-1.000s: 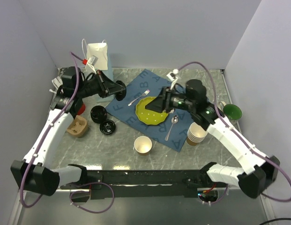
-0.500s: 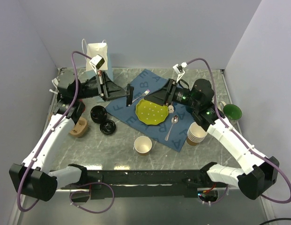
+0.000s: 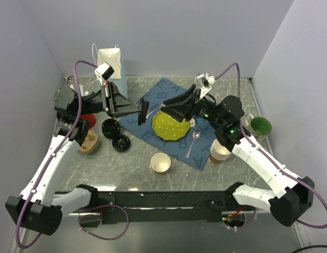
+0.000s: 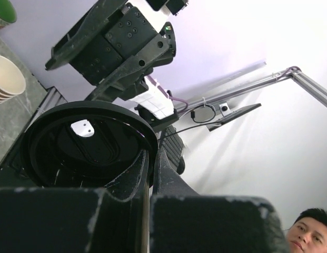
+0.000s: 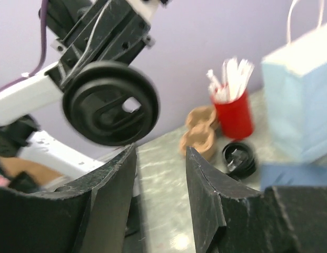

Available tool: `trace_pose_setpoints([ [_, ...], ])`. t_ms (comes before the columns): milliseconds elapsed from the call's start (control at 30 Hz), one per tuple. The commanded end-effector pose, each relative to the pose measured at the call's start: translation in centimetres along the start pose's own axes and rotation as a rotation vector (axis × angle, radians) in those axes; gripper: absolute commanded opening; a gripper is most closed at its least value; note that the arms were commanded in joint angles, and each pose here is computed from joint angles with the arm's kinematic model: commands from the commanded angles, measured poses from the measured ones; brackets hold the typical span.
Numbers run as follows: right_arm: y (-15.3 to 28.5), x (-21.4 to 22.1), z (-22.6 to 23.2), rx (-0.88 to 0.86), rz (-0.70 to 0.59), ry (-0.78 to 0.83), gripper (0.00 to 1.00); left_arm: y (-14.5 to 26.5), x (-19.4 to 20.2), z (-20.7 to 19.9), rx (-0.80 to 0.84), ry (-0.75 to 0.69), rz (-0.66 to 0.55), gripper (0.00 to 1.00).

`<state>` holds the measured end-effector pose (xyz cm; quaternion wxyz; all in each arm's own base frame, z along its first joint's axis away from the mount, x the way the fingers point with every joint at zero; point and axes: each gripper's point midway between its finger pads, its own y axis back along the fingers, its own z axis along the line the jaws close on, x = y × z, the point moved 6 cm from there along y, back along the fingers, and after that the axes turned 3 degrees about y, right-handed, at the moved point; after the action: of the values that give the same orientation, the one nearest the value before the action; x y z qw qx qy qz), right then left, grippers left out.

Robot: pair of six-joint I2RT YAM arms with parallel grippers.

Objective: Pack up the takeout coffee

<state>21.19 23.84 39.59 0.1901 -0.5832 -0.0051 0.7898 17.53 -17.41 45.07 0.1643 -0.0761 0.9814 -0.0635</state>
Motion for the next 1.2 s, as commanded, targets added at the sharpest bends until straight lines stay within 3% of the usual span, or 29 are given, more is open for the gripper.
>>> trace_pose_setpoints([
  [0, -1.3, -3.6, 1.8, -0.063, -0.11, 0.305, 0.5, 0.4, 1.0, -2.0, 0.064, 0.009, -0.002, 0.04],
  [233, -3.0, -4.2, 3.3, -0.135, -0.123, 0.39, 0.51, 0.3, 0.9, -2.7, 0.08, 0.002, -0.013, 0.05],
  [800, -5.3, -4.2, 3.9, -0.195, -0.101, 0.402, 0.49, 0.5, 1.5, -2.7, 0.097, 0.026, -0.035, 0.06],
  [1167, -5.3, -2.3, 4.0, -0.223, -0.076, 0.374, 0.41, 0.5, 1.5, -3.2, 0.117, 0.022, -0.027, 0.05],
])
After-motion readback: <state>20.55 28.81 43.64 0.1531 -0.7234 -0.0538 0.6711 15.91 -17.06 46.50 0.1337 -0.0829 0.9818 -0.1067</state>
